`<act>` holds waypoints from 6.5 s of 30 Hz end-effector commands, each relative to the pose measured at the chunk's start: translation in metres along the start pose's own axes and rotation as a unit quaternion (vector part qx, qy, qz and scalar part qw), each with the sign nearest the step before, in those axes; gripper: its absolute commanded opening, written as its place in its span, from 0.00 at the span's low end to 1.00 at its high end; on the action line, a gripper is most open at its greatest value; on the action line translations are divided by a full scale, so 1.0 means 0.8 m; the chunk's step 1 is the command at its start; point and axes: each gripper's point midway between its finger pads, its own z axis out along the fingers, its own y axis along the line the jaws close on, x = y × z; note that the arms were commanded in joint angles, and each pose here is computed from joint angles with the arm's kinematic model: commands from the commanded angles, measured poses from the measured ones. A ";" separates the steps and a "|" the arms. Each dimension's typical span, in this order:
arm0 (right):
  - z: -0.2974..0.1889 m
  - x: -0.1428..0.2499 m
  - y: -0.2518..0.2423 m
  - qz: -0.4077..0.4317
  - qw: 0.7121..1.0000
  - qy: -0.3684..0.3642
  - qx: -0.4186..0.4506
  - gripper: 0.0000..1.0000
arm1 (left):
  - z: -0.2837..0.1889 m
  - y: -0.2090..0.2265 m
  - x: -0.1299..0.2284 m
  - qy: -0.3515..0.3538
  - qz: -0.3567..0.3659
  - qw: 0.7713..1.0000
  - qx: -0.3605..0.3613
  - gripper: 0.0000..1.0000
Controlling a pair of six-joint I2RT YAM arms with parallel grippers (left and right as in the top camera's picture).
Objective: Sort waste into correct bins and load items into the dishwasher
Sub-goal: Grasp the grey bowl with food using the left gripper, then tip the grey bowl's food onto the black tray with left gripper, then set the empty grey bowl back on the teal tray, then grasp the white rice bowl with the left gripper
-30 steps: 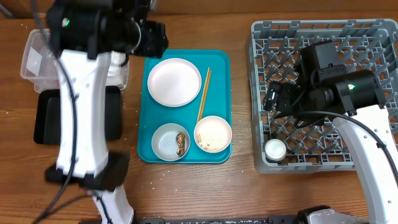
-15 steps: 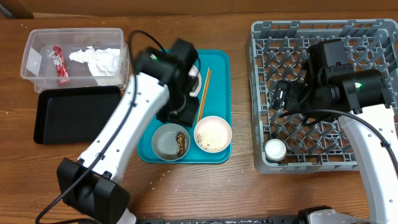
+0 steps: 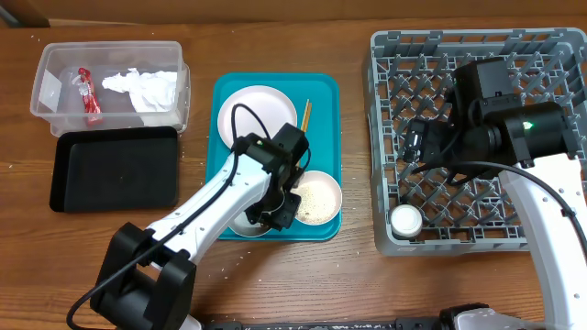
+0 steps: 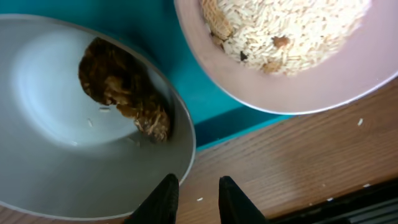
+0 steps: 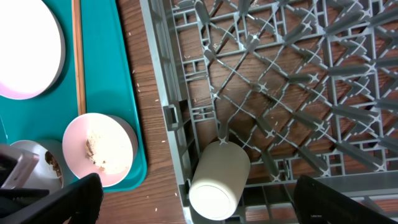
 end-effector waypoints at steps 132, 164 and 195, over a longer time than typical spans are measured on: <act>-0.092 -0.044 -0.078 0.106 0.987 -0.121 0.008 1.00 | -0.033 -0.109 -0.078 -0.067 0.330 0.940 -0.045 0.51; -0.091 -0.040 -0.079 0.098 0.989 -0.114 0.011 1.00 | 0.057 -0.112 -0.059 -0.069 0.300 0.951 -0.025 0.04; -0.090 -0.037 -0.080 0.087 0.990 -0.108 0.013 1.00 | -0.149 0.082 -0.122 -0.133 -0.032 0.984 0.112 0.04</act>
